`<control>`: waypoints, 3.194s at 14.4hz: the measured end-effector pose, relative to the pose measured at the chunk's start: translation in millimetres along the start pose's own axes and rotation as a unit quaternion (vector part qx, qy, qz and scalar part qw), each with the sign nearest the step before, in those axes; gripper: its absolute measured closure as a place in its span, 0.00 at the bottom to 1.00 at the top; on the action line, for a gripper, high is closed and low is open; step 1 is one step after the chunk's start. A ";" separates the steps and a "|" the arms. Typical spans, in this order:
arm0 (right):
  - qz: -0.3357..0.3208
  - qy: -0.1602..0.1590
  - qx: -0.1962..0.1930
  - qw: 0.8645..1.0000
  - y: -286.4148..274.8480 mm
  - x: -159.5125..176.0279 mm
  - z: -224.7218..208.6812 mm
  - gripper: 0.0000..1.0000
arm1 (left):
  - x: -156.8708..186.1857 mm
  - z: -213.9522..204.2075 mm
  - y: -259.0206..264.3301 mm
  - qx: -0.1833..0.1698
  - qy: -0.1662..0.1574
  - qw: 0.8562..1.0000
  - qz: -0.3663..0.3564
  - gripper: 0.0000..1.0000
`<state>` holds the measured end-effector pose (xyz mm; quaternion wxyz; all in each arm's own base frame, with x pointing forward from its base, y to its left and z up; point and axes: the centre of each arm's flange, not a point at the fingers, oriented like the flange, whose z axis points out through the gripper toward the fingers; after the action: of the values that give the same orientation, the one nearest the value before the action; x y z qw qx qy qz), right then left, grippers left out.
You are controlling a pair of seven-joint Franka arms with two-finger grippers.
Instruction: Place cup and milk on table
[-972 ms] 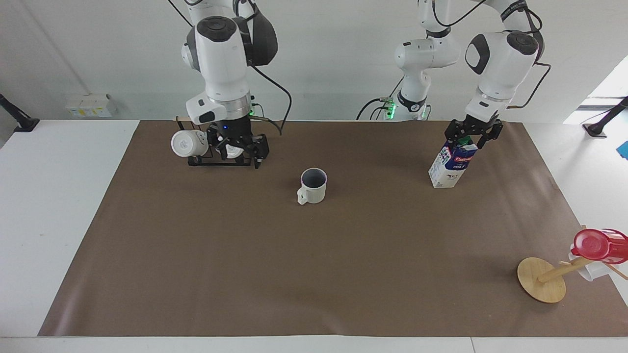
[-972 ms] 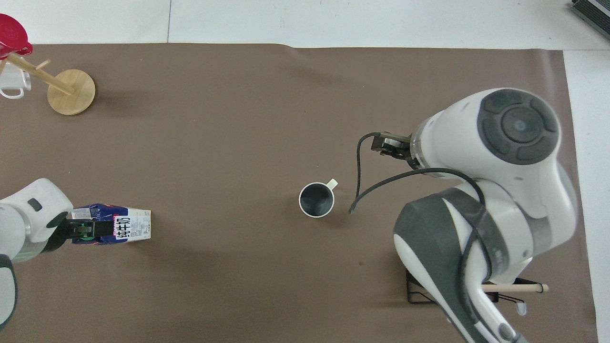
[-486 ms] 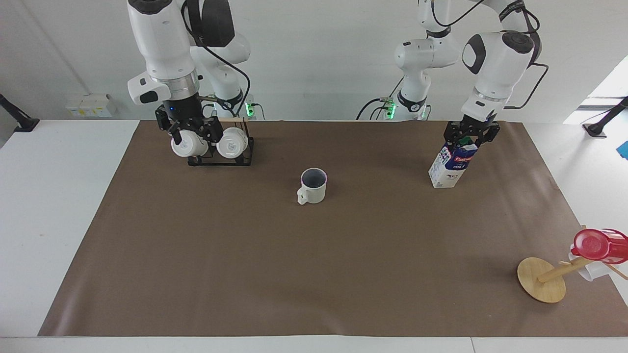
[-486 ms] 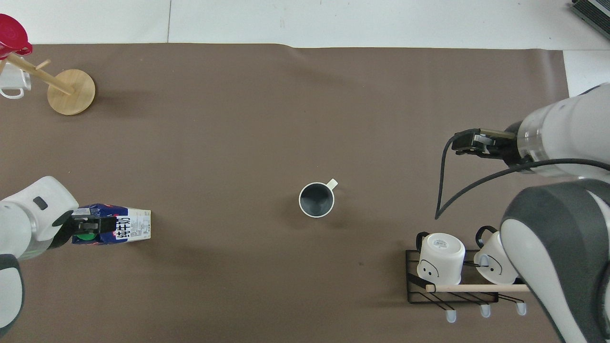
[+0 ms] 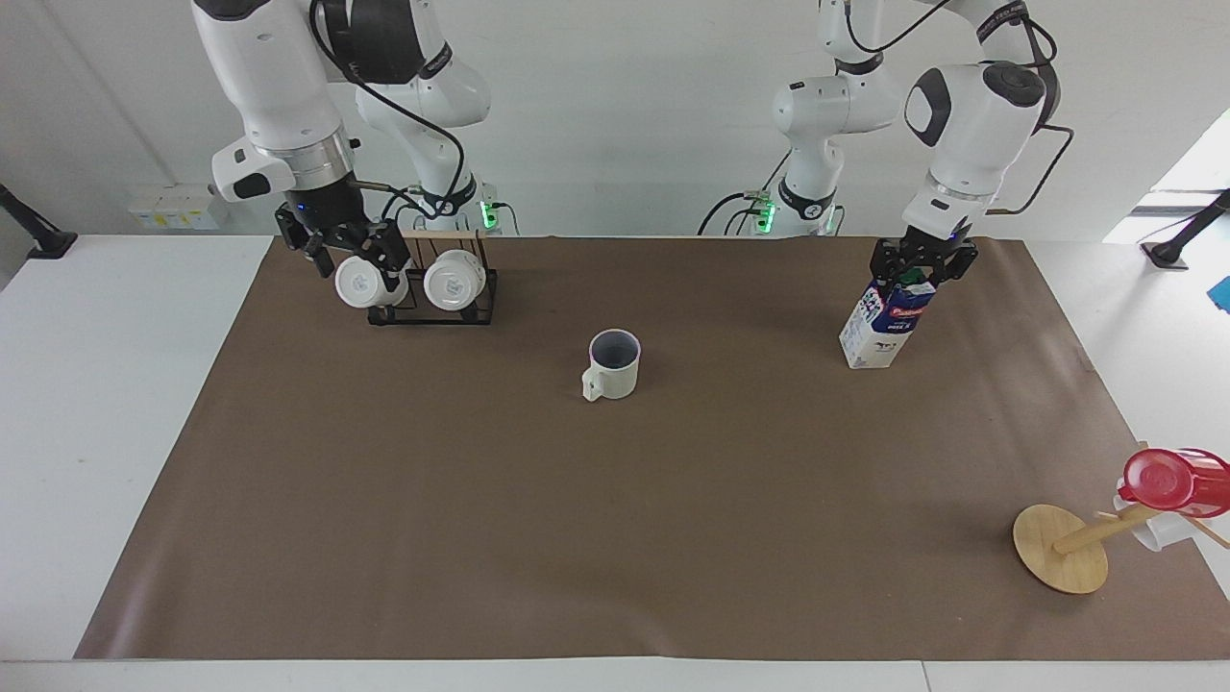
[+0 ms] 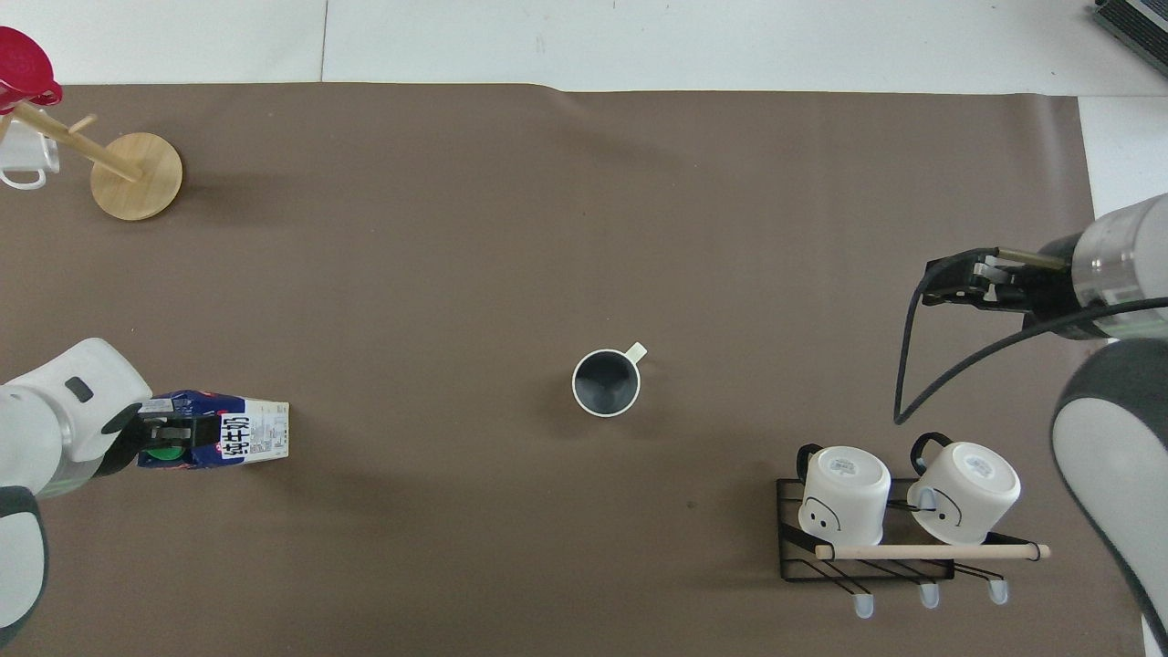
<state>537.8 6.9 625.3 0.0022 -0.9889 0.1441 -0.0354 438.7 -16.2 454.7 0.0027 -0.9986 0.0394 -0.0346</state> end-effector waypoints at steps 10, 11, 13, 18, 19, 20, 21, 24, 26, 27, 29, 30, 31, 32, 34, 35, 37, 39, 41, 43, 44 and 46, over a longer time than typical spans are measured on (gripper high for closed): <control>-0.058 -0.016 -0.002 0.998 40.9 -6.5 -50.9 0.00 | 8.1 -12.8 -0.3 -0.001 0.003 1.000 -0.001 0.52; -0.061 -0.017 -0.002 0.998 38.3 -7.5 -50.9 0.00 | 11.3 -20.7 1.5 -0.001 0.000 1.000 -0.004 0.51; -0.065 -0.017 -0.001 0.998 34.7 -8.5 -51.0 0.00 | 17.8 -34.9 10.6 -0.002 -0.005 1.000 -0.010 0.51; -0.069 -0.024 -0.004 0.997 34.8 -8.5 -43.4 0.00 | 24.9 -48.9 61.0 -0.005 -0.003 1.000 -0.021 0.51; -0.069 -0.025 -0.004 0.997 34.9 -8.4 -42.1 0.00 | 24.9 -51.5 70.1 -0.006 -0.003 1.000 -0.023 0.51; -0.069 -0.026 -0.004 0.997 35.5 -8.3 -41.4 0.00 | 24.8 -54.2 78.4 -0.007 -0.002 1.000 -0.025 0.51; -0.068 -0.026 -0.005 0.997 36.7 -8.0 -41.1 0.00 | 24.9 -56.7 87.3 -0.007 -0.001 1.000 -0.027 0.51; -0.065 -0.026 -0.006 0.998 39.4 -5.8 -41.5 0.00 | 26.3 -64.7 123.9 -0.012 0.004 0.999 -0.039 0.51; -0.064 -0.026 -0.007 0.998 39.2 -4.2 -42.2 0.00 | 30.0 -71.4 154.1 -0.017 0.010 0.999 -0.046 0.51; -0.064 -0.026 -0.007 0.998 39.1 -3.5 -41.6 0.00 | 32.3 -73.9 168.4 -0.020 0.011 0.999 -0.049 0.51; -0.063 -0.029 -0.007 0.998 40.5 -2.8 -40.4 0.00 | 33.5 -72.8 198.6 -0.024 0.009 0.998 -0.056 0.51; -0.061 -0.033 -0.008 0.998 42.1 -2.7 -39.1 0.00 | 32.0 -69.3 213.3 -0.024 0.005 0.998 -0.060 0.51; -0.059 -0.037 -0.009 0.998 43.6 -1.4 -37.3 0.00 | 30.0 -64.5 228.2 -0.025 0.002 0.998 -0.064 0.51; -0.058 -0.038 -0.009 0.998 44.5 0.9 -35.8 0.00 | 28.2 -59.1 241.8 -0.027 0.001 0.997 -0.067 0.51; -0.057 -0.038 -0.009 0.998 44.0 3.4 -34.2 0.00 | 28.6 -47.0 260.1 -0.031 0.002 0.997 -0.072 0.50; -0.055 -0.038 -0.009 0.998 43.7 3.4 -34.2 0.00 | 30.9 -42.4 263.1 -0.033 0.004 0.997 -0.073 0.50; -0.047 -0.040 -0.001 0.998 41.9 3.0 -34.2 0.00 | 36.6 -34.9 265.1 -0.037 0.008 0.996 -0.076 0.50; -0.046 -0.040 0.003 0.998 41.0 2.8 -34.2 0.00 | 40.7 -29.8 269.8 -0.034 0.010 0.996 -0.081 0.50; -0.046 -0.040 0.004 0.998 40.9 2.8 -34.3 0.00 | 40.3 -23.3 285.8 -0.019 0.016 0.996 -0.086 0.50; -0.046 -0.040 0.004 0.998 40.8 2.8 -34.4 0.00 | 38.2 -15.6 305.6 -0.016 0.022 0.995 -0.092 0.50; -0.046 -0.040 0.004 0.998 40.9 2.7 -34.8 0.00 | 38.2 -12.8 311.4 -0.016 0.023 0.995 -0.093 0.50; -0.046 -0.038 0.004 0.998 41.0 2.2 -37.2 0.00 | 40.3 -9.8 312.6 -0.016 0.024 0.995 -0.095 0.50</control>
<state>525.6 -32.9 662.0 0.0104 -0.9951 0.0985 0.0011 453.5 -331.0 464.8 -0.0178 -0.9967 -0.0548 -0.0579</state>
